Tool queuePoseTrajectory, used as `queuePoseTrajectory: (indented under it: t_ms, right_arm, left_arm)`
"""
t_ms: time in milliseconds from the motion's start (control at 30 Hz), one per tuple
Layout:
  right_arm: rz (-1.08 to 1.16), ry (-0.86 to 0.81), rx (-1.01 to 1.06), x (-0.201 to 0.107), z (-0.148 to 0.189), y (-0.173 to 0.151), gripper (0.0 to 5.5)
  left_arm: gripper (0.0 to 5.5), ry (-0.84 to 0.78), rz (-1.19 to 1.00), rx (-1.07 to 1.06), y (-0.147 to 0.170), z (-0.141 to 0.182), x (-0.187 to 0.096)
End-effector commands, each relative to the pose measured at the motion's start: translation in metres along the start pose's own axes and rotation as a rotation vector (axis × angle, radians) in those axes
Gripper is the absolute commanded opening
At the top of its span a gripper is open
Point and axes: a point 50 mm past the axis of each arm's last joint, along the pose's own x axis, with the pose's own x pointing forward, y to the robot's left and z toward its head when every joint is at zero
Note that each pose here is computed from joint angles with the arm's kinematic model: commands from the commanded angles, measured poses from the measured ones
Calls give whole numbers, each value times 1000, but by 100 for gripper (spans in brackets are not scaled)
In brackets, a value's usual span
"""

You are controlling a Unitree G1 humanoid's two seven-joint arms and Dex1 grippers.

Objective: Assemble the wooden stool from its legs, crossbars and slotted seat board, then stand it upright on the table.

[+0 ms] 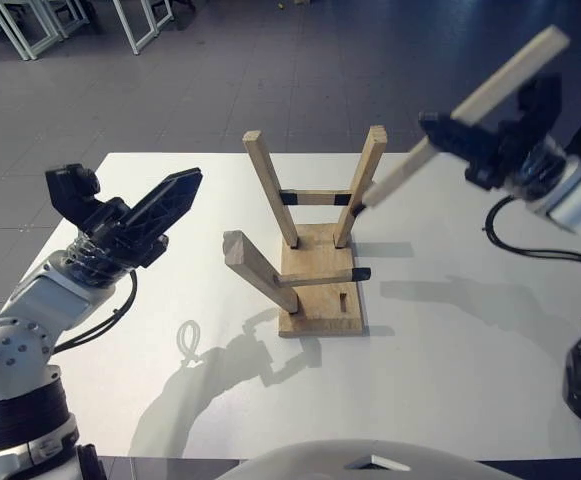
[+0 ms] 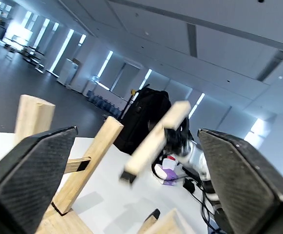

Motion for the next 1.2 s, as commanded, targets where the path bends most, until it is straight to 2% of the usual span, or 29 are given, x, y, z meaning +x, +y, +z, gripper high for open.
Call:
queuePoseTrajectory:
  t_ms: [33,200,333,433,833,1033,1200]
  right_arm:
    - [140,160,-69,-21,-51,-5,203]
    - [326,155,-222,-10,-64,4,203]
    - [384,102,-291,0,-58,10,203]
    - [406,86,-307,3,-63,12,203]
    - [351,78,-320,7,-105,15,203]
    - [306,61,-341,1,-88,5,203]
    - [339,78,-335,3,-90,8,203]
  left_arm:
    - [457,-4,61,10,5,-11,-3]
    - [457,1,285,36,24,-27,-17]
    - [457,126,549,20,47,-58,-30]
    - [457,204,655,-2,52,-79,-34]
    - [457,252,669,17,59,-71,-28]
    - [457,267,668,23,60,-70,-29]
    - [457,267,666,24,59,-72,-29]
